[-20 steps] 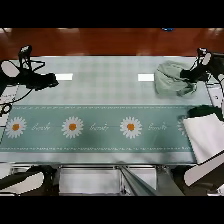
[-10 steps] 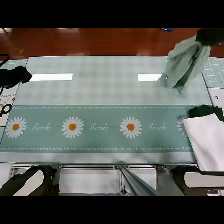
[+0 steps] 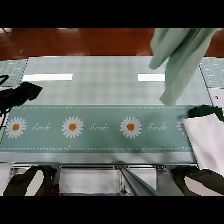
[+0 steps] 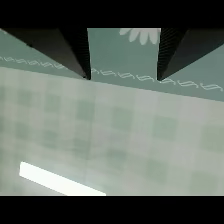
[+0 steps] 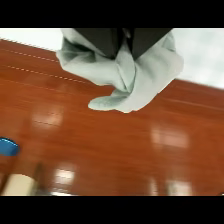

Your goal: Fold the shirts.

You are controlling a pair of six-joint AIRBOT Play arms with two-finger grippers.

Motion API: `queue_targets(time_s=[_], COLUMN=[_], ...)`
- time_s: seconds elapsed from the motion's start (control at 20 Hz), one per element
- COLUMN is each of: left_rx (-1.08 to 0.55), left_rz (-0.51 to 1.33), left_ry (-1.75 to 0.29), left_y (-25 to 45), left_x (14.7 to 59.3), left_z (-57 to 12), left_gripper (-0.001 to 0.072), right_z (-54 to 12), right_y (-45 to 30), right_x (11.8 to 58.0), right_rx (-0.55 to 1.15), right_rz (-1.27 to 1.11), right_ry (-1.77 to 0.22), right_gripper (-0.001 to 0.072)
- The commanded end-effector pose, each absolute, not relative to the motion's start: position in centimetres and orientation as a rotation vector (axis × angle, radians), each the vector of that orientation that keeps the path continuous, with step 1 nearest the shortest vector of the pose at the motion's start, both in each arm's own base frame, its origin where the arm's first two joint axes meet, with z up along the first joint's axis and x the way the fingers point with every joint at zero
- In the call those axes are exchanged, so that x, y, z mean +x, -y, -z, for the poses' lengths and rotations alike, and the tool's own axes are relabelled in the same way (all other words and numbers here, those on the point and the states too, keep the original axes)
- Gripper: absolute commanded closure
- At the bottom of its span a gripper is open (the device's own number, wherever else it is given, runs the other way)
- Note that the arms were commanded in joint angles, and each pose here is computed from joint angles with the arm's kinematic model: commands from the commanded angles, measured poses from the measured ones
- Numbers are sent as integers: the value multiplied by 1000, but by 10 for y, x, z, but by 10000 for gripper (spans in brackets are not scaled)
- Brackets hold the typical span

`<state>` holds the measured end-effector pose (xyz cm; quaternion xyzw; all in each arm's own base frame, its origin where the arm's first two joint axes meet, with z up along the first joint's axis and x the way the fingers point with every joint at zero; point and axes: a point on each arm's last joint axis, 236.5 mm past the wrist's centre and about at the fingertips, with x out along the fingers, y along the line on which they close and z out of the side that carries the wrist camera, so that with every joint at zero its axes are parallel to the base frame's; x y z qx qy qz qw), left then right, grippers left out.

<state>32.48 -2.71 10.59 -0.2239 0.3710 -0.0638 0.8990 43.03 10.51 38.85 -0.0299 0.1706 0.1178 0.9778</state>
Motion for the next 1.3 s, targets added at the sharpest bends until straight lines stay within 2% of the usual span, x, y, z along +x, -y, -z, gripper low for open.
queue_targets(time_s=[0.0, 0.15, 0.35, 0.5, 0.65, 0.7, 0.75, 0.9, 1.0, 1.05, 1.15, 1.25], left_rx=[-499, -499, -500, -501, -504, -515, -522, -510, -557, -602, -733, -770], left_rz=[219, 227, 230, 234, 235, 250, 268, 285, 240, 219, 266, 351], left_ry=[-787, -802, -809, -816, -826, -858, -902, -979, -1014, -1039, -1157, -1279], left_y=[50, 52, 53, 54, 54, 58, 63, 59, 42, 36, 49, 65], left_x=[310, 308, 307, 305, 305, 302, 298, 303, 311, 314, 309, 298], left_z=[-101, -99, -98, -97, -95, -90, -82, -62, -52, -42, -12, 18], left_gripper=[201, 201, 201, 201, 201, 200, 201, 201, 201, 201, 201, 201], right_z=[-377, -332, -207, -102, -44, -36, -35, -57, -82, -89, -78, -42], right_y=[-192, -280, -368, -416, -455, -453, -440, -327, -189, -131, -61, -45], right_x=[387, 358, 353, 358, 352, 359, 368, 401, 418, 416, 389, 353], right_rx=[-76, -79, -98, 5, 121, 151, 160, 66, -34, -26, 128, 351], right_rz=[-444, -618, -698, -720, -789, -775, -751, -602, -308, -172, -36, -33], right_ry=[-412, -523, -749, -956, -1081, -1103, -1119, -1196, -1222, -1224, -1226, -1203], right_gripper=[682, 683, 682, 682, 680, 539, 297, 304, 304, 304, 305, 305])
